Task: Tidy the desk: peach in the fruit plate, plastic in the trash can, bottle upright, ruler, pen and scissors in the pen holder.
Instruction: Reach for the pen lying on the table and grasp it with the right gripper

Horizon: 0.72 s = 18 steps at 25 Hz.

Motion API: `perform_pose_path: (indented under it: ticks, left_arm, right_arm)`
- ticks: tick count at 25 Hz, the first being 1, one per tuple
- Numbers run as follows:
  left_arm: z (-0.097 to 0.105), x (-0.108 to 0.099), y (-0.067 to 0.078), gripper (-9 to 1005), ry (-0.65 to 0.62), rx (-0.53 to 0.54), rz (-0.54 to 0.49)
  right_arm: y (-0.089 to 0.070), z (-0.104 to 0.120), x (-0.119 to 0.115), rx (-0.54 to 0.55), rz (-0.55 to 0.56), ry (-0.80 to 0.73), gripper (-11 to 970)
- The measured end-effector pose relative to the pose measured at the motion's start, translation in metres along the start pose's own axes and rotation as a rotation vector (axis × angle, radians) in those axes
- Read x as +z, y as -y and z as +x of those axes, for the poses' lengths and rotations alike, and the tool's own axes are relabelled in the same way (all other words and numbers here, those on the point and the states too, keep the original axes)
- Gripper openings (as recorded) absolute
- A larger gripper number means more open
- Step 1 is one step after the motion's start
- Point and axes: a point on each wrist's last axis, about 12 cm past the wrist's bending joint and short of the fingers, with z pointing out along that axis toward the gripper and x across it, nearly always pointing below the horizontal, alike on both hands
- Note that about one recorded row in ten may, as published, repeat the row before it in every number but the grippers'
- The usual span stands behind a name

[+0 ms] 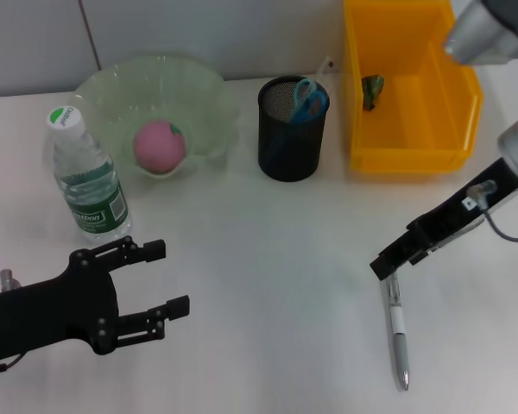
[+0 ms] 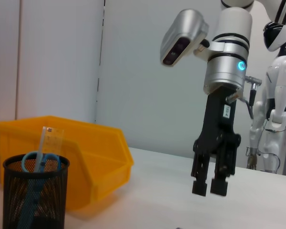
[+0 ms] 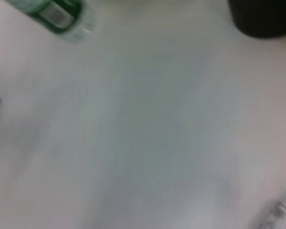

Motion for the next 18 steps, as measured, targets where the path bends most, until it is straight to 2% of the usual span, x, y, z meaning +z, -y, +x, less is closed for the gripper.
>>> perform_pose_path:
  ticks: [1, 3, 4, 5, 6, 12, 18]
  left_arm:
    - [0.000, 0.000, 0.000, 800, 0.000, 0.000, 0.000]
    - [-0.001, 0.000, -0.001, 800, 0.000, 0.004, -0.001]
    - [-0.002, 0.000, -0.001, 800, 0.000, 0.004, 0.000]
    - [-0.002, 0.000, -0.001, 800, 0.000, 0.004, 0.000]
    - [-0.002, 0.000, -0.001, 800, 0.000, 0.005, 0.000]
    - [-0.009, -0.001, -0.006, 800, -0.005, 0.004, 0.001]
    - [-0.011, -0.001, -0.007, 800, -0.008, 0.003, 0.006]
  right_arm:
    - [-0.004, -0.004, 0.005, 0.031, 0.059, -0.045, 668]
    - [-0.007, -0.007, 0.008, 0.042, 0.093, -0.069, 668]
    - [-0.012, -0.011, 0.012, 0.056, 0.160, -0.112, 668]
    - [-0.012, -0.011, 0.012, 0.056, 0.160, -0.112, 668]
    - [-0.016, -0.014, 0.017, 0.068, 0.206, -0.139, 668]
    - [-0.025, -0.020, 0.026, 0.082, 0.251, -0.155, 668]
    - [-0.020, -0.022, 0.040, 0.112, 0.240, -0.180, 667]
